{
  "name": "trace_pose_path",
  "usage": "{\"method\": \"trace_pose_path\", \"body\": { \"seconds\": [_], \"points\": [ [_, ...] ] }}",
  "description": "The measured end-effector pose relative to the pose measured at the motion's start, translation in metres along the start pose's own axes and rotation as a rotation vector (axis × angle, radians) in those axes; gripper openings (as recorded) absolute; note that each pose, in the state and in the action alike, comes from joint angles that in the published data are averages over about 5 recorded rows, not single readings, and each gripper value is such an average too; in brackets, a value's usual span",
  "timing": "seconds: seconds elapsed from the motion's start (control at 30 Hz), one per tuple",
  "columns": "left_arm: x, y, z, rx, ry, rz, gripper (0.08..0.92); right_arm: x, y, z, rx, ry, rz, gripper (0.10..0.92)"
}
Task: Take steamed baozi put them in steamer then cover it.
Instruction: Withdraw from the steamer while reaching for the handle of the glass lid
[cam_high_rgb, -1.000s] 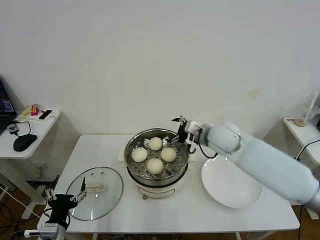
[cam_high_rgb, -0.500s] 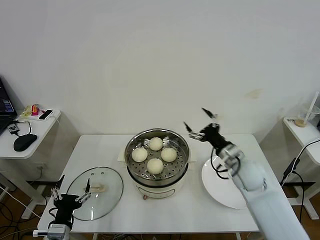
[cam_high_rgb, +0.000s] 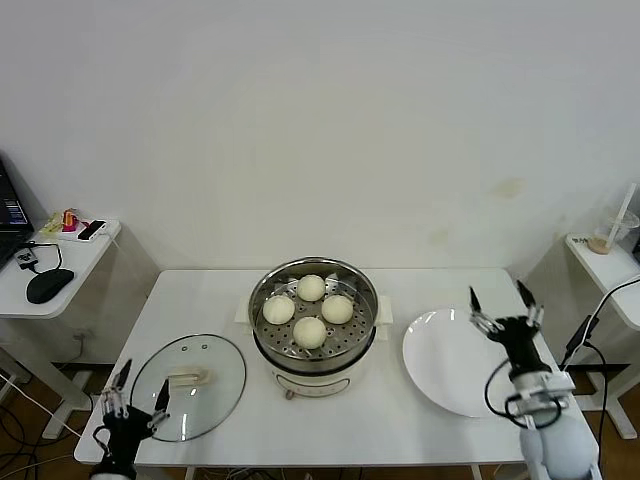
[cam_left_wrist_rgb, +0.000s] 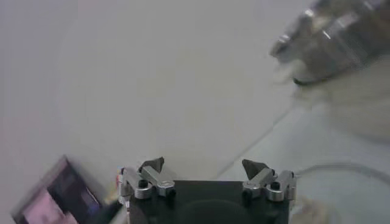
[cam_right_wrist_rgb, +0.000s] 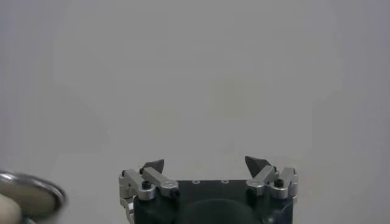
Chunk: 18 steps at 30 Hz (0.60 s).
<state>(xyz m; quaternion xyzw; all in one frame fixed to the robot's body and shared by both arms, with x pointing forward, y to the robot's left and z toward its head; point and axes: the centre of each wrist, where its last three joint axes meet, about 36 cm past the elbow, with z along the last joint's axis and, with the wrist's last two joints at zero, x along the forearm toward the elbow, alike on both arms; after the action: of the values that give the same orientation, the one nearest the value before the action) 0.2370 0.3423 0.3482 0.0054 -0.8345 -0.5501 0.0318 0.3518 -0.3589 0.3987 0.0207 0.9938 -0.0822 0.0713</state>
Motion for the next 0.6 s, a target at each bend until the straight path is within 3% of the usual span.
{"method": "trace_pose_path", "body": {
  "seconds": [0.3, 0.6],
  "points": [
    [-0.001, -0.014, 0.008, -0.349, -0.073, 0.073, 0.823, 0.042, -0.017, 0.007, 0.002, 0.069, 0.1, 0.823],
    [-0.023, -0.03, 0.012, -0.496, -0.109, 0.125, 0.823, 0.068, -0.019, 0.008, 0.008, 0.112, 0.143, 0.823]
  ]
}}
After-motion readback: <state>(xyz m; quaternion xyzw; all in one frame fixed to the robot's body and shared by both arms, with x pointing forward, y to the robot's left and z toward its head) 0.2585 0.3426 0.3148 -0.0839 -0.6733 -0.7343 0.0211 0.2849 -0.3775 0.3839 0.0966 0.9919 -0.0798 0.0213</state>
